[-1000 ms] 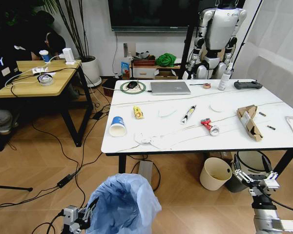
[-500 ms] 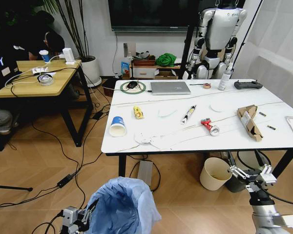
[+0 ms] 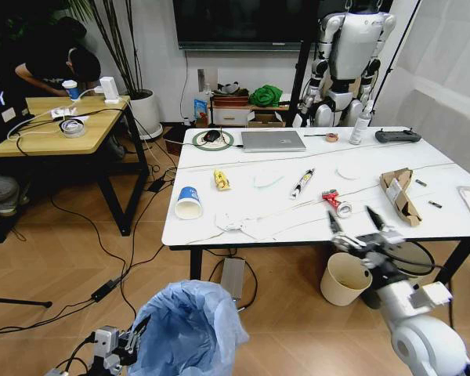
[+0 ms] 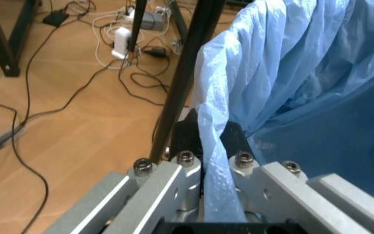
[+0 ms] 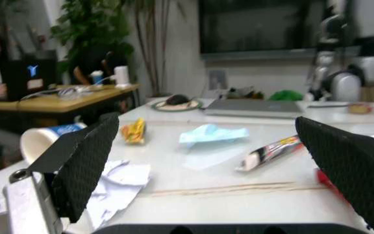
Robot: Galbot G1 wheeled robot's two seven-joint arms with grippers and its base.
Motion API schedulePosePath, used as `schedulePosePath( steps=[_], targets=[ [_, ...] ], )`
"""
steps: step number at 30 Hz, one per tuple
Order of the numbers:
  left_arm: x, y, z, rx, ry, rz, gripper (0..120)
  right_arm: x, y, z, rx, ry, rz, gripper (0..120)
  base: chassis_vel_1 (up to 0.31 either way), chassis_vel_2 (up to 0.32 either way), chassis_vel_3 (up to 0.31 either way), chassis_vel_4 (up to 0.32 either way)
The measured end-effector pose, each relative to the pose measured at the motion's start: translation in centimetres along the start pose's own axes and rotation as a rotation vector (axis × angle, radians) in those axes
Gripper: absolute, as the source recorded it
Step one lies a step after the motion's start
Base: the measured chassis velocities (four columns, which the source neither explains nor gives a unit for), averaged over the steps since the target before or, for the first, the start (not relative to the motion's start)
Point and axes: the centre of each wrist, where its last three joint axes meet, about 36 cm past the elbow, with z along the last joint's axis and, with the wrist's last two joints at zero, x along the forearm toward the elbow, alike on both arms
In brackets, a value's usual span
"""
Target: Pick up the trash bin and place the trash from the table into it.
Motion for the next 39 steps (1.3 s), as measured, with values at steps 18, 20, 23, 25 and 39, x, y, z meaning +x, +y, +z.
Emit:
schedulePosePath(
  steps=[18, 20, 23, 25, 39],
  targets=[
    [2.3, -1.1, -0.1, 0.040, 0.022, -0.062, 0, -10.9, 2.3, -1.1, -0.142, 0.237, -0.166, 100, 0.000, 0.000, 0.000, 0.000],
    [2.6, -1.2, -0.1, 0.037, 0.026, -0.071, 0, -12.1, 3.3, -1.5, -0.159, 0.279, -0.176, 100, 0.000, 0.000, 0.000, 0.000],
    [3.0, -1.3, -0.1, 0.035, 0.030, -0.079, 0, -13.0, 4.2, -1.9, -0.171, 0.304, -0.186, 100, 0.000, 0.000, 0.000, 0.000],
    [3.4, -1.3, -0.1, 0.034, 0.037, -0.093, 0, -14.1, 5.3, -1.9, -0.177, 0.333, -0.201, 100, 0.000, 0.000, 0.000, 0.000],
    [3.3, -1.6, -1.3, 0.022, 0.012, -0.111, 0, -18.9, 8.3, 0.2, -0.143, 0.368, -0.220, 100, 0.000, 0.000, 0.000, 0.000]
  ],
)
